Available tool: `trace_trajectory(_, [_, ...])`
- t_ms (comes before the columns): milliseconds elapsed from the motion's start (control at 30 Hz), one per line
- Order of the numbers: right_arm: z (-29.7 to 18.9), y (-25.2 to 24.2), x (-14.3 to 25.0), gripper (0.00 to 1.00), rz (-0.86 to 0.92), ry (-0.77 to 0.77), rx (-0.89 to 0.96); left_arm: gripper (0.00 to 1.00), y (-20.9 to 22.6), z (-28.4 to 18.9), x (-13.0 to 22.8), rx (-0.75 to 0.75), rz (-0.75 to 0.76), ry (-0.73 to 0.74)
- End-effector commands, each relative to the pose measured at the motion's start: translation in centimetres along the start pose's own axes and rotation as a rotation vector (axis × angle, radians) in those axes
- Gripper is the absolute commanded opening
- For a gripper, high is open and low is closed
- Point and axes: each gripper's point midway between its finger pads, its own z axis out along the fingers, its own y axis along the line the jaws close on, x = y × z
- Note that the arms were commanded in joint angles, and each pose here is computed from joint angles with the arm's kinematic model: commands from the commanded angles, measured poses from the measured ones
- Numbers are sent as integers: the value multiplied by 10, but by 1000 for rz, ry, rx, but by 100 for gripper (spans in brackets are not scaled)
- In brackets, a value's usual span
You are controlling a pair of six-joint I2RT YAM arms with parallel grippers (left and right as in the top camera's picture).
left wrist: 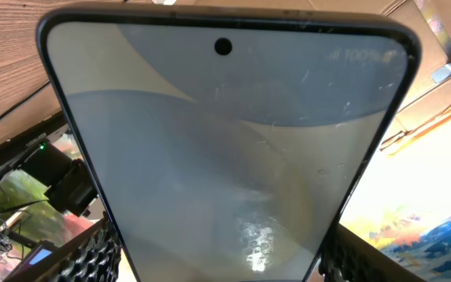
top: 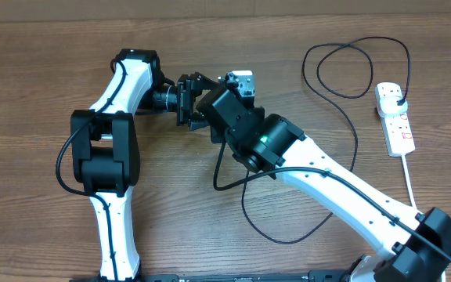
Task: Plug charger to phone and switch on socket
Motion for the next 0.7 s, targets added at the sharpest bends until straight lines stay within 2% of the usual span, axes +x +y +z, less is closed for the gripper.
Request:
trace_trajectory(0, [-3, 4, -12, 29, 12, -34, -3, 68, -9, -1, 3, 49, -7, 7])
trace_trajectory(200, [-3, 5, -14, 21, 16, -42, -9, 69, -9, -2, 2, 49, -7, 6])
trace_trajectory(667, [-3, 5, -14, 11, 17, -41, -9, 69, -9, -1, 3, 49, -7, 7])
